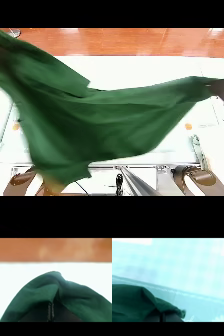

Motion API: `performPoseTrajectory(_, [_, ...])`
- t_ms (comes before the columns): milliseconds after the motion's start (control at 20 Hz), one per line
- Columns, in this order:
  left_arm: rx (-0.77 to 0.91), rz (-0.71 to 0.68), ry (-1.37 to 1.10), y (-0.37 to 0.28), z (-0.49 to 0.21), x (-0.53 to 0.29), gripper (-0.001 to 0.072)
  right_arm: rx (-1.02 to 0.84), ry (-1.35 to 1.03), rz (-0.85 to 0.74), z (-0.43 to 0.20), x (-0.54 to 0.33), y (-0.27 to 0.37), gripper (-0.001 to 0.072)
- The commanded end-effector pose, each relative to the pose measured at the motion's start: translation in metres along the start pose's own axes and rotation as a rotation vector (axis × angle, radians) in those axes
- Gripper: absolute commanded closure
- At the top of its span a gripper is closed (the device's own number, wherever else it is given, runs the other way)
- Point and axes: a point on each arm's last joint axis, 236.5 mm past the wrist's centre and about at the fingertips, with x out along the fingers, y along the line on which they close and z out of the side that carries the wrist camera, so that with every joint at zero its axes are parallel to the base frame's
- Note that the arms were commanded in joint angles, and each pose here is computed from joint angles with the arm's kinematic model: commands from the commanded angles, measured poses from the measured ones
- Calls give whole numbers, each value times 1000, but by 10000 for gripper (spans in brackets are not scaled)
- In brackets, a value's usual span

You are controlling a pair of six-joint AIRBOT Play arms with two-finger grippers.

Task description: Fold the shirts.

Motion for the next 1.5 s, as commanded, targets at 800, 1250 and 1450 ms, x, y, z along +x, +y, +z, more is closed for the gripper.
performPoseTrajectory(800, [-340,-5,320,94,-96,205,1,475,193,109,58,288,-125,86])
performPoseTrajectory(1250, [-683,128,765,173,-248,65,2,455,361,-100,-76,182,-186,78])
performPoseTrajectory(1450, [-866,169,736,166,-300,36,2,594,264,10,-131,182,-142,79])
